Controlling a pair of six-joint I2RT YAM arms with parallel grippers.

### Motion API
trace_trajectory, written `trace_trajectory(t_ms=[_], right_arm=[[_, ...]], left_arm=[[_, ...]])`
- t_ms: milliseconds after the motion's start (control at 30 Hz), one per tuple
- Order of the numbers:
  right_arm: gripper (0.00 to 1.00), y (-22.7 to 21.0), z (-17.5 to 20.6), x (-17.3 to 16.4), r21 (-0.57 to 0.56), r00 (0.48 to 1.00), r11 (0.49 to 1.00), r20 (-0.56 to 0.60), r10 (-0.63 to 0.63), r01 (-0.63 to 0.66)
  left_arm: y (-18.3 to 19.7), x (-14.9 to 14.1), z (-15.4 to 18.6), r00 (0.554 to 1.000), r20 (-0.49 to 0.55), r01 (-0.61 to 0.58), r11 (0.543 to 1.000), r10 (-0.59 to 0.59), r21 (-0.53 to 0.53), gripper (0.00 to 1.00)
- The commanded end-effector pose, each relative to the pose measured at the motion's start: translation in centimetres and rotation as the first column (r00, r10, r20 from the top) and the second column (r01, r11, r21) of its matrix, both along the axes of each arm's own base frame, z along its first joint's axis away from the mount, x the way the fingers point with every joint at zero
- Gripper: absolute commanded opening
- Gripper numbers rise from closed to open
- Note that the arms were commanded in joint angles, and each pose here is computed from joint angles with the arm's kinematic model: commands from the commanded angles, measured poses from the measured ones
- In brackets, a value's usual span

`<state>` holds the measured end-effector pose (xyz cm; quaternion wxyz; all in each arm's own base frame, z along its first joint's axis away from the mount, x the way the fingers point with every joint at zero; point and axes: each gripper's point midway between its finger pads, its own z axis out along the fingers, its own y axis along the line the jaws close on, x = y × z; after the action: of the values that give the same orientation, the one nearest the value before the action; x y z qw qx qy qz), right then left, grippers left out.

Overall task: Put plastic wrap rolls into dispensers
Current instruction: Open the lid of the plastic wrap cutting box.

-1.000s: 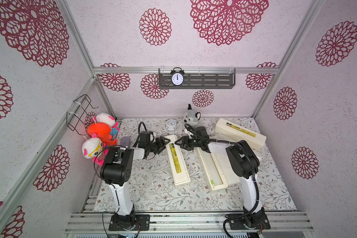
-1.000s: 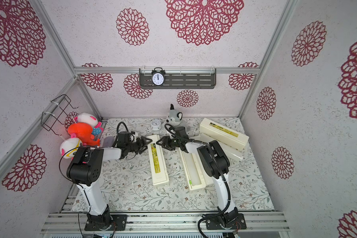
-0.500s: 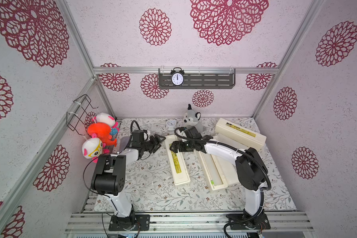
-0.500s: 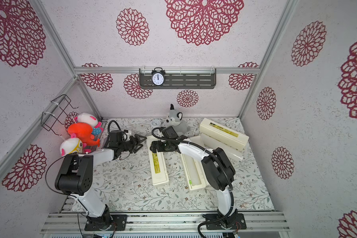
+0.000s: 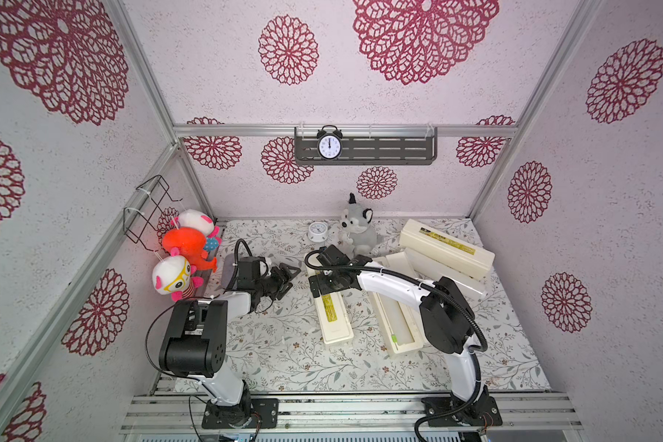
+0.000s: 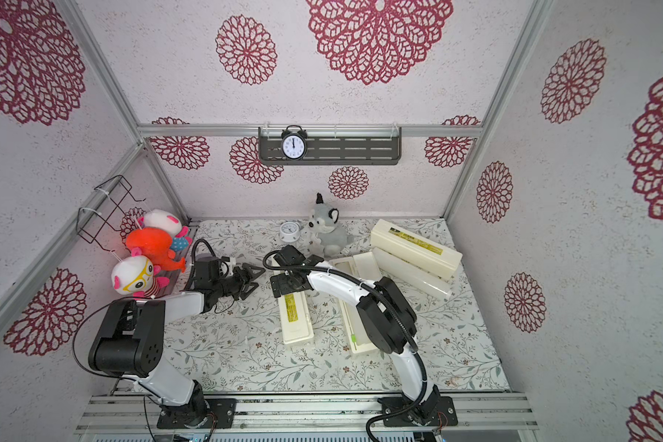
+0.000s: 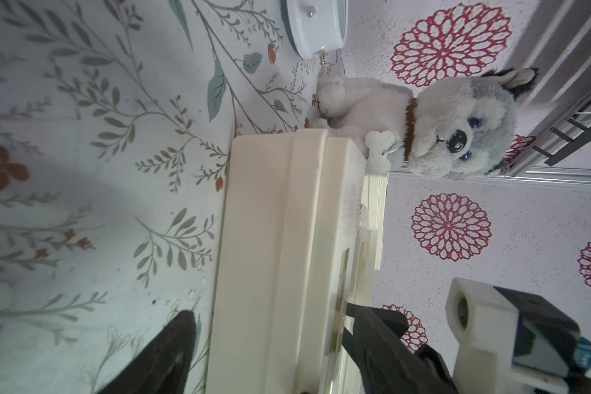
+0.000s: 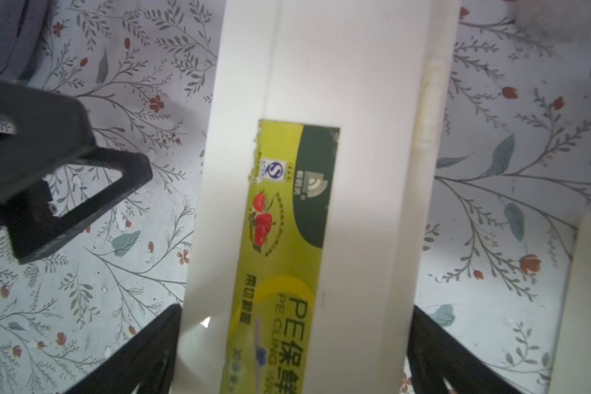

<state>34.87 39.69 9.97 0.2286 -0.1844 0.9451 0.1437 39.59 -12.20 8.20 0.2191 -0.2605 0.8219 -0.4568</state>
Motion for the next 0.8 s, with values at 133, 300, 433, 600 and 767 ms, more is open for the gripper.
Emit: trace_trajectory(t_ms=[133, 300, 433, 600, 767], right_arm=[[0.98, -0.1, -1.1, -1.5, -0.011, 0.998, 1.0, -0.065, 0.018, -0.019], [0.98, 1.8, 2.6, -2.2, 0.229, 0.993, 0.972, -0.092, 0.071, -0.048], [0.98, 2.2, 4.7, -2.5, 0.351, 0.99, 0.935, -0.1, 0.096, -0.055], [0.98, 2.5, 5.8, -2.7, 0.463, 0.985, 0.884, -0.119, 0.128, -0.059], [0.99, 2.3, 6.6, -2.7, 0.466, 0.986, 0.882, -0.099, 0.136, -0.074]], left_arm=[[-0.7, 0.7, 0.5, 0.999, 0.052, 0.007, 0.998, -0.005, -0.054, 0.77], [-1.7, 0.4, -0.1, 0.999, 0.039, 0.031, 0.998, -0.029, -0.062, 0.76], [-2.3, 0.4, -0.7, 0.999, 0.028, 0.035, 0.996, -0.033, -0.079, 0.75], [-3.6, 0.5, -1.3, 0.998, 0.01, 0.06, 0.995, -0.06, -0.079, 0.75], [-6.2, 0.4, -1.0, 0.992, 0.017, 0.13, 0.988, -0.129, -0.079, 0.79]])
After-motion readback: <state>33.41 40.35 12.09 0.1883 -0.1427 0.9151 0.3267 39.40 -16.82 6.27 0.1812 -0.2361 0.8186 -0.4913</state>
